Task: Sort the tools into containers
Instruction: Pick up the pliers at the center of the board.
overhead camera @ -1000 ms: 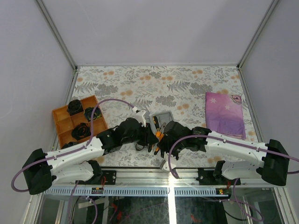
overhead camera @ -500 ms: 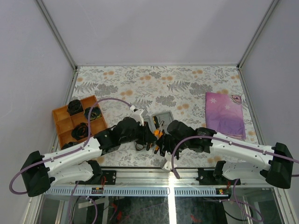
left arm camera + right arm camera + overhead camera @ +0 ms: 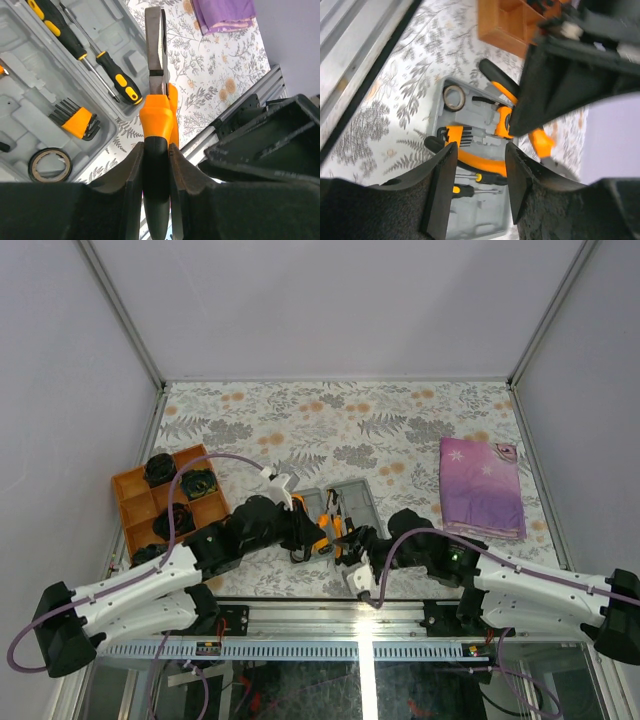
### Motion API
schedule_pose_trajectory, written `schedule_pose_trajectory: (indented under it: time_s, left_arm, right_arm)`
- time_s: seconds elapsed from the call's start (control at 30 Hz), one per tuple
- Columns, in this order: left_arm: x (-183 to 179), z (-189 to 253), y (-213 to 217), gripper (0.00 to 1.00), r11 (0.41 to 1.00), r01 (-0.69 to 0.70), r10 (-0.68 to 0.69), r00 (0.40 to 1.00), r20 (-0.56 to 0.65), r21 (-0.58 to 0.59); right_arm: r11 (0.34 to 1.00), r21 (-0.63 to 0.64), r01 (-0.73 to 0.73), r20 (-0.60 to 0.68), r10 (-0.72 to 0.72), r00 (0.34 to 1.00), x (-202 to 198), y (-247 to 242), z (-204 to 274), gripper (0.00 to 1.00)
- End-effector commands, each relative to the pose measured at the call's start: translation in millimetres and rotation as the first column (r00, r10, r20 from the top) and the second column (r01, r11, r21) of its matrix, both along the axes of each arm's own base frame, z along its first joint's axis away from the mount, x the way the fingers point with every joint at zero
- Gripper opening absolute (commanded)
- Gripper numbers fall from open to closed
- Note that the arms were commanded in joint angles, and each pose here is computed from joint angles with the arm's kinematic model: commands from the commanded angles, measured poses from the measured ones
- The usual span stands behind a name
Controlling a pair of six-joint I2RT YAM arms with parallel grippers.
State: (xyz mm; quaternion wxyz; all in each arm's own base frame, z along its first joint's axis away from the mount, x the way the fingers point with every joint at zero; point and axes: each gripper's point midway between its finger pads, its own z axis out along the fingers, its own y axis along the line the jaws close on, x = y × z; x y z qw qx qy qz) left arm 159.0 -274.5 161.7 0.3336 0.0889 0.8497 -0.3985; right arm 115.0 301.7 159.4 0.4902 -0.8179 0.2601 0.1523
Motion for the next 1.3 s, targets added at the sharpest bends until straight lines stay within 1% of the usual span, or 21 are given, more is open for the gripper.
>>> schedule_pose_trajectory:
  time_s: [0.0,0.07,0.13,0.2,0.23,0.27,0.33,0.4,0.43,0.47,0.57,0.63,0.77,0.9,1.03,1.13,1.27]
  left_arm:
    - [14,27,7,0.00,0.994,-0.070,0.077,0.993,0.091,-0.080]
    - [15,29,11,0.00,0.992,-0.088,0.097,0.990,0.101,-0.087]
    - [16,31,13,0.00,0.991,-0.098,0.108,0.988,0.111,-0.095]
    - [17,33,15,0.00,0.989,-0.105,0.117,0.986,0.118,-0.102]
    - [17,34,15,0.00,0.989,-0.108,0.120,0.985,0.120,-0.103]
    - [17,35,16,0.00,0.988,-0.110,0.123,0.985,0.122,-0.105]
    - [17,35,16,0.00,0.988,-0.112,0.125,0.984,0.124,-0.110]
    - [17,36,16,0.00,0.986,-0.113,0.127,0.984,0.123,-0.119]
    - [17,37,15,0.00,0.986,-0.113,0.128,0.984,0.123,-0.123]
    - [17,37,15,0.00,0.986,-0.111,0.127,0.984,0.123,-0.127]
    - [17,36,14,0.00,0.985,-0.110,0.126,0.985,0.119,-0.131]
    - [17,37,14,0.00,0.985,-0.107,0.123,0.985,0.119,-0.134]
    - [15,38,13,0.00,0.985,-0.101,0.118,0.986,0.118,-0.140]
    - [15,40,13,0.00,0.984,-0.100,0.118,0.986,0.118,-0.147]
    - [14,44,13,0.00,0.982,-0.097,0.117,0.986,0.121,-0.161]
    - [13,46,11,0.00,0.981,-0.088,0.110,0.987,0.121,-0.172]
    - [12,46,11,0.00,0.980,-0.085,0.108,0.987,0.120,-0.180]
  right_arm:
    - [0.850,0.315,0.423,-0.456,-0.256,0.853,20,12,62,0.48]
    - [0.755,0.304,0.580,-0.609,-0.314,0.728,30,5,66,0.48]
    - [0.663,0.260,0.702,-0.722,-0.349,0.597,40,-2,65,0.47]
    - [0.522,0.185,0.833,-0.827,-0.375,0.418,54,-13,62,0.48]
    - [0.440,0.130,0.889,-0.873,-0.374,0.313,61,-20,59,0.49]
    - [0.376,0.076,0.923,-0.899,-0.374,0.227,66,-26,55,0.51]
    - [0.302,-0.007,0.953,-0.939,-0.330,0.098,69,-29,54,0.53]
    - [0.250,-0.077,0.965,-0.957,-0.290,-0.001,70,-31,48,0.54]
    - [0.238,-0.107,0.965,-0.962,-0.270,-0.040,69,-30,45,0.54]
    - [0.242,-0.127,0.962,-0.965,-0.255,-0.064,68,-27,44,0.55]
    - [0.285,-0.176,0.942,-0.966,-0.234,-0.110,61,-15,40,0.55]
    - [0.287,-0.201,0.937,-0.963,-0.233,-0.135,61,-10,36,0.55]
    - [0.308,-0.233,0.922,-0.953,-0.261,-0.154,61,1,28,0.55]
    - [0.354,-0.236,0.905,-0.955,-0.256,-0.149,58,15,24,0.53]
    - [0.372,-0.261,0.891,-0.948,-0.272,-0.165,57,25,16,0.50]
    - [0.385,-0.265,0.884,-0.950,-0.262,-0.170,56,29,14,0.45]
    - [0.398,-0.252,0.882,-0.959,-0.225,-0.172,55,31,16,0.31]
